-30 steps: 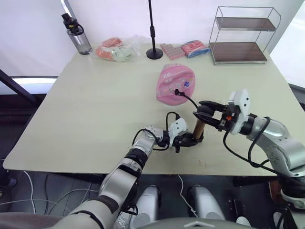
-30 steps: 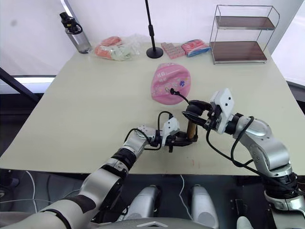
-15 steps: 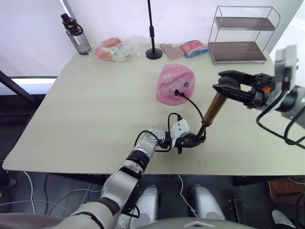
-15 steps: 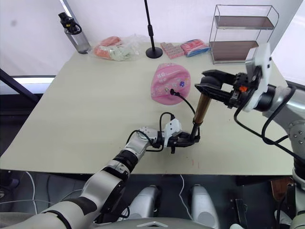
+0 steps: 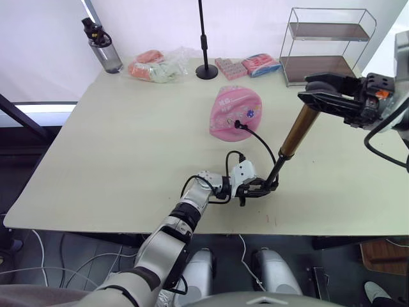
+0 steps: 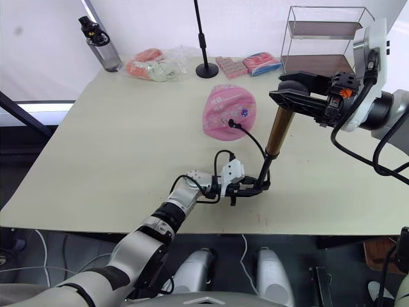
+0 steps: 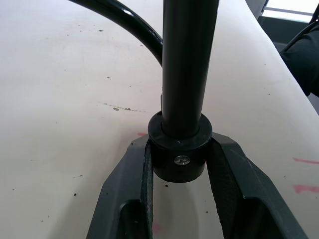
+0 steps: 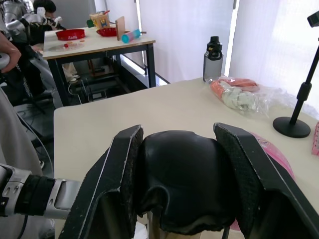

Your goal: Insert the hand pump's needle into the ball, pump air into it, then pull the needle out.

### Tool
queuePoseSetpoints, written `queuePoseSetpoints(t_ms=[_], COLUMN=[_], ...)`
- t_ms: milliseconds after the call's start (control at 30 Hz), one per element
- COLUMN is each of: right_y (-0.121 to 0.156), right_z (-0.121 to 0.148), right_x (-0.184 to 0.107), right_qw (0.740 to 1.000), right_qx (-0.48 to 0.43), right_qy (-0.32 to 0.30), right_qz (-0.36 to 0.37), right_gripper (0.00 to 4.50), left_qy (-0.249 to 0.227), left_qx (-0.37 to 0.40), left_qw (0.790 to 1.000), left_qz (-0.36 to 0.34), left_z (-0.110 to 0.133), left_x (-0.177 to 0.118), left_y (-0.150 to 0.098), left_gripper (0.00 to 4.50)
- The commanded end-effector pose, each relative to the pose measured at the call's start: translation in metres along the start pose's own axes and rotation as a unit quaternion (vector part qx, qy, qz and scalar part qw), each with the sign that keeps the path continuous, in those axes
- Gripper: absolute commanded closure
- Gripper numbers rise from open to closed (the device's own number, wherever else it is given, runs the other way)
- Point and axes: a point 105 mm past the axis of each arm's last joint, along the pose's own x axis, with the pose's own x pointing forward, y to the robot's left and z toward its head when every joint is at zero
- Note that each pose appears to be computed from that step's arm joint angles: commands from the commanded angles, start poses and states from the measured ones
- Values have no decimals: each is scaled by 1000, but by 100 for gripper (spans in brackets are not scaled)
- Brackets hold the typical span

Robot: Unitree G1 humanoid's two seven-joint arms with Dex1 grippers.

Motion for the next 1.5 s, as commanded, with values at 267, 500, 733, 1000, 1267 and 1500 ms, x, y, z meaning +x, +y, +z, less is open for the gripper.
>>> queuePoseSetpoints(t_ms=[267, 500, 733, 1000, 1267, 1500], right_y=[26, 51, 52, 48, 46, 32], right_z=[-3, -40, -76, -130, -187, -163], right_x=[4, 16, 17, 16, 16, 17], right_qw=[998, 999, 998, 995, 992, 996], right_qx=[-50, -32, 2, 24, 8, 4], right_qy=[-21, 4, 42, 98, 122, 83], right_qz=[11, 43, 39, 26, 6, -15], right_gripper=[270, 270, 270, 270, 270, 270], left_qy=[85, 106, 96, 86, 87, 86], left_qx=[-33, -43, -20, -18, -25, -35], left_qw=[996, 993, 995, 996, 996, 996], left_qz=[-18, -8, -5, 14, 13, 9], left_z=[-50, -61, -64, -67, -68, -70], left_x=[-7, -6, -4, -5, -4, -3], left_y=[-19, -22, -26, -24, -26, -29], left_gripper=[341, 341, 341, 341, 341, 341])
